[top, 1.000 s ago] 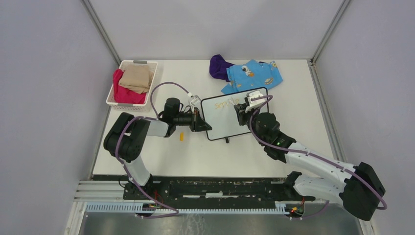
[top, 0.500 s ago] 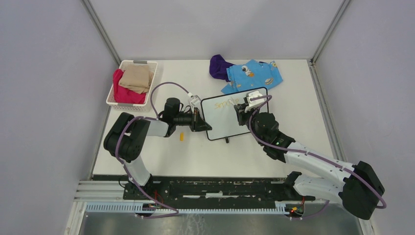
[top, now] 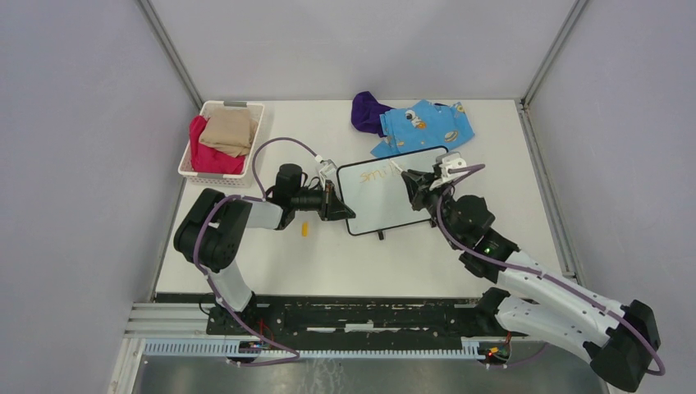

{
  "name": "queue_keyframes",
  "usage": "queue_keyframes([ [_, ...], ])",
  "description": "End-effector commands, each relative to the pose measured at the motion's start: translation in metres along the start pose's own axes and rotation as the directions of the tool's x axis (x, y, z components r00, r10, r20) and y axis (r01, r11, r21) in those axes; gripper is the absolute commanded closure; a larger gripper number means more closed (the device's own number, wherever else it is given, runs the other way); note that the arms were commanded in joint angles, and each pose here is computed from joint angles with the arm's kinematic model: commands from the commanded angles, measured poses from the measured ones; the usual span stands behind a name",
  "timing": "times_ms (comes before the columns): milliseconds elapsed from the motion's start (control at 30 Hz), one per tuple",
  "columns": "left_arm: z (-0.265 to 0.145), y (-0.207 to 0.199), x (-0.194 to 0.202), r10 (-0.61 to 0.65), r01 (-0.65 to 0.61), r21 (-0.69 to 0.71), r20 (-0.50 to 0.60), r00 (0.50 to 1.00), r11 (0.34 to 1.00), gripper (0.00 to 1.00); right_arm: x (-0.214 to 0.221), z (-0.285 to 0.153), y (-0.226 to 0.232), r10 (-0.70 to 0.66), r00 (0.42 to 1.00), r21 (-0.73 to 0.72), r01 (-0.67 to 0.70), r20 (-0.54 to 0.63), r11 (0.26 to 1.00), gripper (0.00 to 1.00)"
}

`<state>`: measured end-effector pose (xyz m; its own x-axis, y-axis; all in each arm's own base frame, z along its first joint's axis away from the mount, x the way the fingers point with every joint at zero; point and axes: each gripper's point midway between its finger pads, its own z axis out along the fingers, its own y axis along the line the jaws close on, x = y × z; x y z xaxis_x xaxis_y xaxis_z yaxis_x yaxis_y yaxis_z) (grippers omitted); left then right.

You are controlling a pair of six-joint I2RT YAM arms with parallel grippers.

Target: Write a sentence on the whiteboard

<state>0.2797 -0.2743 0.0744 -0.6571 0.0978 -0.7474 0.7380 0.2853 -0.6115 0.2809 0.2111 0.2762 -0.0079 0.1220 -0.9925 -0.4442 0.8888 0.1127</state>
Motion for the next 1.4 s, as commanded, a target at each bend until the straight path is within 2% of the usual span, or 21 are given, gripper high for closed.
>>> queue_keyframes([
  [0,0.000,0.010,0.007,0.002,-0.004,-0.058,-0.025,1.000,0.998,0.98,-0.004,-0.012,-0.027,-0.004,1.000,0.124,0.002,0.015,0.992,1.00],
  [67,0.000,0.010,0.007,0.003,-0.005,-0.059,-0.028,1.000,0.998,0.98,0.007,-0.021,-0.045,-0.013,1.000,0.208,0.013,-0.002,0.978,1.00],
  [200,0.000,0.011,0.009,-0.002,0.000,-0.062,-0.032,0.999,0.998,0.98,0.030,-0.032,-0.063,-0.014,1.000,0.272,0.021,-0.027,0.962,1.00],
  [367,0.001,0.011,0.011,-0.002,0.000,-0.062,-0.037,0.999,0.998,0.98,0.039,-0.027,-0.062,-0.008,0.999,0.259,0.021,-0.048,0.966,1.00],
  [1133,0.002,0.011,0.013,0.002,-0.005,-0.065,-0.048,0.999,0.998,0.98,0.028,-0.005,-0.054,0.014,1.000,0.220,-0.011,-0.015,0.975,1.00],
  [1367,0.002,0.011,0.012,0.002,-0.005,-0.065,-0.050,0.999,0.998,0.98,0.040,-0.006,-0.057,0.007,0.999,0.233,0.005,-0.050,0.972,1.00],
])
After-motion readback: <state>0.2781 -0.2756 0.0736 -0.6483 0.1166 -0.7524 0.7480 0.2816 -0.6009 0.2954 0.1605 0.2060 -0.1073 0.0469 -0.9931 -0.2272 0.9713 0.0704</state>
